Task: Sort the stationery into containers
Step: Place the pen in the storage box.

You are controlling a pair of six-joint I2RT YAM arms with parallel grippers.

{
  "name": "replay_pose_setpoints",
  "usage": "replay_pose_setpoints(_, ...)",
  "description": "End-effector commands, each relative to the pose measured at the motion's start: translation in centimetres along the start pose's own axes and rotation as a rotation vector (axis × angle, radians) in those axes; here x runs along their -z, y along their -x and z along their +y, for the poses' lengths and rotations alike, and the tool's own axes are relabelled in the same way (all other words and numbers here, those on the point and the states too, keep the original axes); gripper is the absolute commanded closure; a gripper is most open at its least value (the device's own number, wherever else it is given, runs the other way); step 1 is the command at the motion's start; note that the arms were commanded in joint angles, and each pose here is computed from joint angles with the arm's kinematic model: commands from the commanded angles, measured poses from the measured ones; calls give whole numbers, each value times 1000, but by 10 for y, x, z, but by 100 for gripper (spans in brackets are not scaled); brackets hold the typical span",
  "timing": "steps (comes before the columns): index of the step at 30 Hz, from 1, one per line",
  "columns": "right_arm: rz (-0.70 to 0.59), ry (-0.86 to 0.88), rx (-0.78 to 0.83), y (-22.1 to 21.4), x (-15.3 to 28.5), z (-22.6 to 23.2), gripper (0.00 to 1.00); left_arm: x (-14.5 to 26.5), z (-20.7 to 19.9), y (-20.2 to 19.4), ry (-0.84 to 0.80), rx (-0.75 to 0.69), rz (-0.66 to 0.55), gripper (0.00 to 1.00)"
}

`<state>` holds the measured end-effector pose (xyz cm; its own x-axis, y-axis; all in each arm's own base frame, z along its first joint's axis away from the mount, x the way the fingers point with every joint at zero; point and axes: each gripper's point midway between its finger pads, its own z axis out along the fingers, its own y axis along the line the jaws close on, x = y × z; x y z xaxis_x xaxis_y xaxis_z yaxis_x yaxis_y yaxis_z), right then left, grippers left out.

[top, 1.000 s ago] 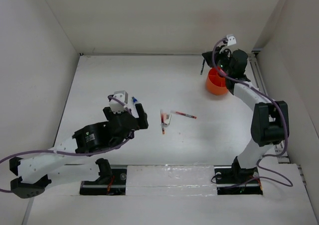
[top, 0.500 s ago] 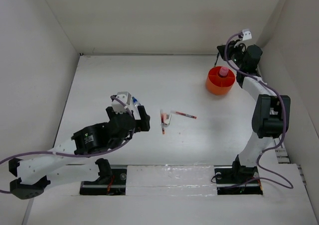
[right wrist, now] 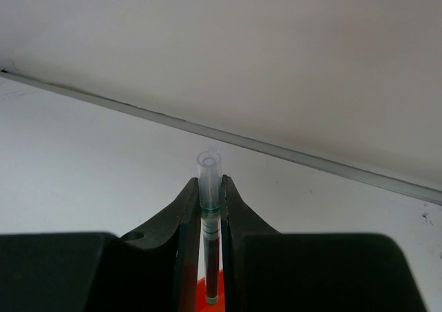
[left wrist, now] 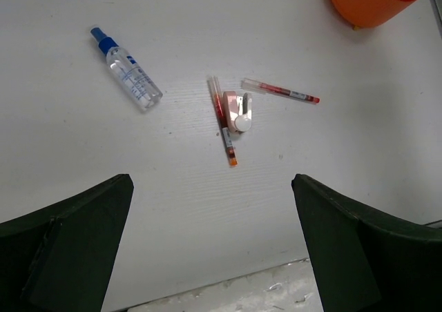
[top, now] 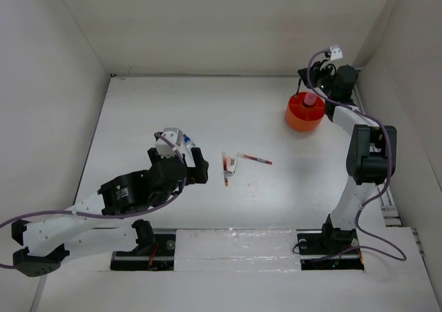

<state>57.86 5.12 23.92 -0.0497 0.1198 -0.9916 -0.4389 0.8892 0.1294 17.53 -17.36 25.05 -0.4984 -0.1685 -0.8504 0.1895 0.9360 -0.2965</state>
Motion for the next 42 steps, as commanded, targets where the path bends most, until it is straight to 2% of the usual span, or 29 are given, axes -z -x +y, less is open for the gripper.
replay_pose_setpoints(1,-86,18,80,33,-2,-4,100,2,-4,6,-28,16,-23,0)
replay_pose_setpoints(17,-41,11,65,10,8,-12,94,6,-1,8,-37,28,-33,0)
replay_pose_setpoints(26,-31,19,59,5,11,-9,78,7,-1,10,-42,34,-38,0)
replay_pose_setpoints(35,-28,39,60,3,13,-4,53,11,0,13,-52,46,-48,0)
replay_pose_setpoints(42,-75,54,80,33,20,6,51,11,0,13,-52,46,-48,0)
